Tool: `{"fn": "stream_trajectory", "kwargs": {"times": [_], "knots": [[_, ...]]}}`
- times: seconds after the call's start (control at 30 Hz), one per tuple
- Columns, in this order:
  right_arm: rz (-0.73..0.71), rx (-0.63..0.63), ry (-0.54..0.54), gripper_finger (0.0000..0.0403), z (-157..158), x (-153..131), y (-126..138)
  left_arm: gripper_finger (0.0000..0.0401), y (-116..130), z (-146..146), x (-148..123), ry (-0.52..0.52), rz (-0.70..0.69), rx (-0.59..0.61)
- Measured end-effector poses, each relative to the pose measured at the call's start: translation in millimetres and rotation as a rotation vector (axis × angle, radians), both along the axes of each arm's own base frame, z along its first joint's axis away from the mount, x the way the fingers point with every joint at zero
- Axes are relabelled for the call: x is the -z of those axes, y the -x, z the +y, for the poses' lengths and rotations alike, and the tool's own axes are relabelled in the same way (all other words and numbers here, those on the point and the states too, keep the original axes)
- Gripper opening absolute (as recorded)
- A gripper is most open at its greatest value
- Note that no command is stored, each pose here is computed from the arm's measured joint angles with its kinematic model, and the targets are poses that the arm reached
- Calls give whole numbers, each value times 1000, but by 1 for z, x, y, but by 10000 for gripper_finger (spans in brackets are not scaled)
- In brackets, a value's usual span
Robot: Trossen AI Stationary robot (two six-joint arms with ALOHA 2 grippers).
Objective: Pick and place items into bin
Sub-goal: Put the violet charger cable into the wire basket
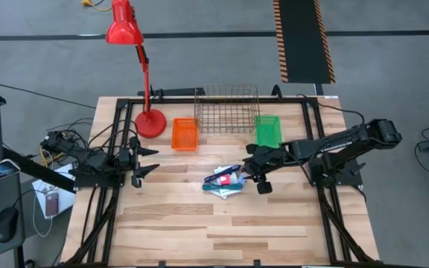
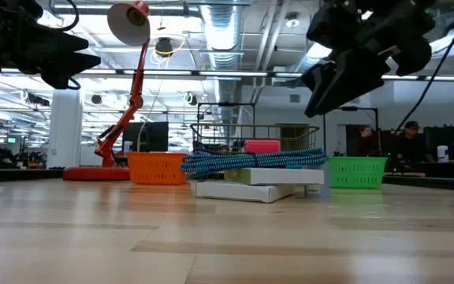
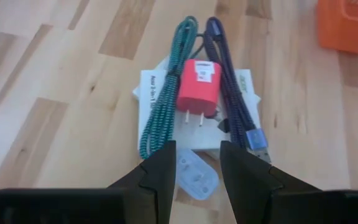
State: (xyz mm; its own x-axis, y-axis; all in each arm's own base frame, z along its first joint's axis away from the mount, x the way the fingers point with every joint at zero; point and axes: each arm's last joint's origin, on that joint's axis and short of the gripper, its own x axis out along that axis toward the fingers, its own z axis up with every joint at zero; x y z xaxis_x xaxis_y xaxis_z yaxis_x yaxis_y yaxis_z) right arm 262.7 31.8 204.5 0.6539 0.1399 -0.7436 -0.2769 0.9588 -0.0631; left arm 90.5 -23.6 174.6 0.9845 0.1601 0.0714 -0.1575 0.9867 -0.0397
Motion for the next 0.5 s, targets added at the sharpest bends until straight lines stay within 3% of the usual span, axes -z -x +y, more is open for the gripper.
{"fn": "stream_trajectory", "kwargs": {"times": [0.23,0.5], "knots": [[31,-3,14,118,-1,-11,-5,233,0,0,0,0,0,0],[25,88,-48,118,-2,-21,-9,233,0,0,0,0,0,0]]}}
